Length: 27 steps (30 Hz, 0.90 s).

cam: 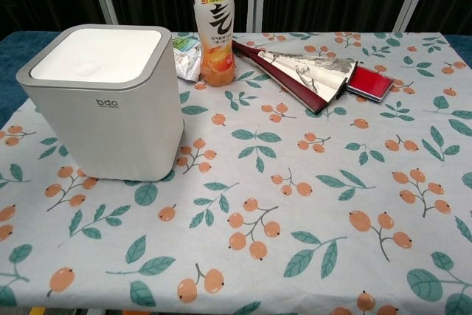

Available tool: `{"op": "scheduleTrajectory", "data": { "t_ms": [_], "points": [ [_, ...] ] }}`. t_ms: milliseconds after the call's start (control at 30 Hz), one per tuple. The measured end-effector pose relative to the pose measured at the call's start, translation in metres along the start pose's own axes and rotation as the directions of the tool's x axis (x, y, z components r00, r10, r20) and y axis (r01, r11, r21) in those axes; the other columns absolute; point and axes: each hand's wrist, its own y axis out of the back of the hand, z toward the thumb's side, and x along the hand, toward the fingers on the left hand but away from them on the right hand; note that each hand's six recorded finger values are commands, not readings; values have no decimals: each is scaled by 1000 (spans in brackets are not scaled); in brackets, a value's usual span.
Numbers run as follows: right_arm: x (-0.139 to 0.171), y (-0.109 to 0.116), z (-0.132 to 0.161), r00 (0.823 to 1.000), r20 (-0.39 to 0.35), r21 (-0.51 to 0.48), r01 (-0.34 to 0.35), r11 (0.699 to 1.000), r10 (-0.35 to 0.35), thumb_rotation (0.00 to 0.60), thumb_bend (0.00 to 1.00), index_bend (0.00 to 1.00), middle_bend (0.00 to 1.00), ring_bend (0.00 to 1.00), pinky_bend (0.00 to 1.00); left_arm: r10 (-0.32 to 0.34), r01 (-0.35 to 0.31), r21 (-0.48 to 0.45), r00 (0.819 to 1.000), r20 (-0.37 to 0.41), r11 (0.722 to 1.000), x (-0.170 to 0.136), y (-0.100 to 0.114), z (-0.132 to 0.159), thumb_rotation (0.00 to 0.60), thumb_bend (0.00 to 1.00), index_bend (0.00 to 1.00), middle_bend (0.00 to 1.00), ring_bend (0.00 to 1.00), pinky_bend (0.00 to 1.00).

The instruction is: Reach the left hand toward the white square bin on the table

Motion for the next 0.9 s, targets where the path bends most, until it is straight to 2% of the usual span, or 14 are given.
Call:
{"op": "scheduleTrajectory", "data": {
  "t_ms": [100,300,500,567,667,800,900],
  "points": [
    [-1,0,0,1000,1,0,0,1000,0,600,68,0,108,0,0,-42,42,16,999,29,999,11,-7,3,600,26,246,161,116,1],
    [-1,-1,-2,1000,8,-1,-3,1000,3,600,68,0,108,0,0,-124,122,30,991,45,992,25,-26,7,600,26,263,186,144,55],
    [-3,-4,-1,1000,3,-5,-8,1000,8,600,69,0,108,0,0,-189,188,32,982,31,982,30,-43,6,600,25,265,237,187,55],
    [-3,-3,-1,1000,1,-5,-6,1000,6,600,68,0,107,0,0,-187,187,25,982,23,982,30,-42,6,600,25,264,236,189,55],
    [-2,-2,-2,1000,4,-7,-1,1000,1,600,68,0,107,0,0,-145,145,17,989,16,989,30,-34,6,600,25,252,227,188,55],
    [-1,-1,-4,1000,8,-10,5,1000,-5,600,68,0,107,0,0,-18,18,4,1000,-9,1000,23,-7,3,600,26,244,225,188,55],
    [0,1,-6,1000,11,-13,14,1000,-13,600,68,0,107,0,0,86,-86,3,995,-59,996,10,16,-6,600,26,239,219,188,55]
  ]
}}
